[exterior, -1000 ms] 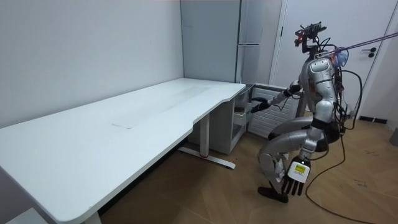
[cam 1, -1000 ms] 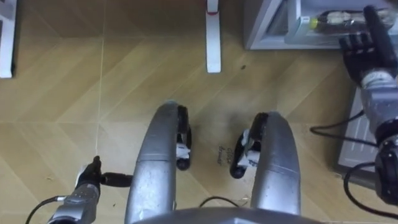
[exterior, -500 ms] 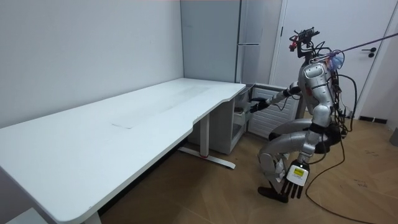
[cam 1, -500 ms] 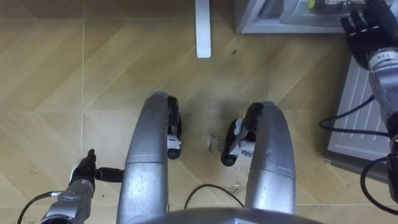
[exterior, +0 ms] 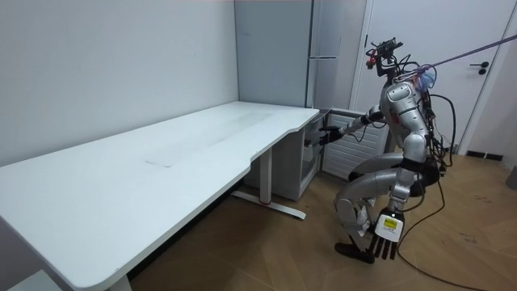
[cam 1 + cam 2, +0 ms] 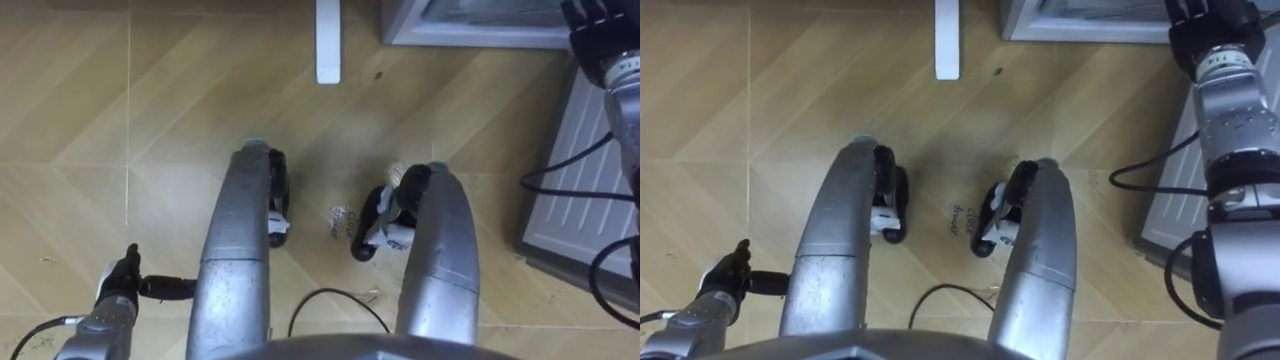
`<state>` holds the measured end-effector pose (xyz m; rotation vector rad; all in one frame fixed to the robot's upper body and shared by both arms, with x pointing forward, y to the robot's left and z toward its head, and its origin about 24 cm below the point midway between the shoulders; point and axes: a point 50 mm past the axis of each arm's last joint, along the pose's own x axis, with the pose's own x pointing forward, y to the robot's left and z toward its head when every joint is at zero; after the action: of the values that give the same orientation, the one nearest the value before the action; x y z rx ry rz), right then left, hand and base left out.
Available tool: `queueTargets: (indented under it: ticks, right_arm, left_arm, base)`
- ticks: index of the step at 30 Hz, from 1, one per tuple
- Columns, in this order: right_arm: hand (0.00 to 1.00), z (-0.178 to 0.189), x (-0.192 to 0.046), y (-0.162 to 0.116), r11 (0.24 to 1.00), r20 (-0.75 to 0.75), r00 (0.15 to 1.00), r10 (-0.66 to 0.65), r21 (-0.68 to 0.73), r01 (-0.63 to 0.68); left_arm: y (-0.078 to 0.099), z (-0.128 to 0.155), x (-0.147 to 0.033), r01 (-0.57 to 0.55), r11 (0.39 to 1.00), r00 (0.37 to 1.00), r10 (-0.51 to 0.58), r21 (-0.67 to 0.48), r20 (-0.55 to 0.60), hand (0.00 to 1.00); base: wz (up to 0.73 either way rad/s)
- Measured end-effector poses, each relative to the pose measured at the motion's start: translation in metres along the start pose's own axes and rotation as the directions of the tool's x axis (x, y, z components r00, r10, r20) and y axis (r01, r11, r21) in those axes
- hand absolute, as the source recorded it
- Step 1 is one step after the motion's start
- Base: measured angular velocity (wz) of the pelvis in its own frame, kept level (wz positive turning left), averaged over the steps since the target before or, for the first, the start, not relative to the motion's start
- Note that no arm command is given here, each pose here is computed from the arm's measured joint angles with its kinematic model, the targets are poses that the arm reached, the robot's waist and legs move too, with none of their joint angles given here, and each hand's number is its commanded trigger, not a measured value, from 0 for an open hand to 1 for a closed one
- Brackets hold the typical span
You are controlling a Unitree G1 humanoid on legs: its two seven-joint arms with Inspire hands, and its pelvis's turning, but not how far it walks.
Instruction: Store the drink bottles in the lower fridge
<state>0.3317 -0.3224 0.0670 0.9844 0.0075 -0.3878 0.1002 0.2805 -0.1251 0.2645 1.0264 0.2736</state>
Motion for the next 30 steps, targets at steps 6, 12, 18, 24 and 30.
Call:
queueTargets:
  ticks: [6, 12, 18, 24, 30]
  right_arm:
    - [0.00, 0.003, 0.000, -0.002, 0.999, 0.031, 0.999, -0.037, 0.016, 0.037]
    - [0.00, 0.003, -0.002, -0.013, 0.991, 0.032, 0.991, -0.133, 0.029, 0.132]
    - [0.00, -0.003, -0.003, -0.018, 0.977, 0.039, 0.978, -0.206, 0.057, 0.203]
    - [0.00, -0.001, -0.003, -0.021, 0.965, 0.069, 0.964, -0.255, 0.080, 0.249]
    - [0.00, -0.001, -0.004, -0.023, 0.962, 0.101, 0.958, -0.267, 0.094, 0.258]
  left_arm:
    - [0.004, -0.018, -0.006, -0.008, 1.000, 0.999, 0.008, 0.012, -0.039, 0.00]
    - [0.014, -0.026, -0.010, -0.021, 0.999, 0.998, 0.023, 0.037, -0.060, 0.00]
    - [0.021, -0.037, -0.016, -0.026, 0.998, 0.996, 0.031, 0.056, -0.079, 0.00]
    - [0.024, -0.043, -0.023, -0.026, 0.999, 0.997, 0.029, 0.039, -0.073, 0.00]
    - [0.023, -0.048, -0.028, -0.006, 0.999, 0.997, 0.009, 0.038, -0.079, 0.00]
  base:
    - [0.09]
    - [0.22]
    - [0.06]
    - [0.00]
    - [0.05]
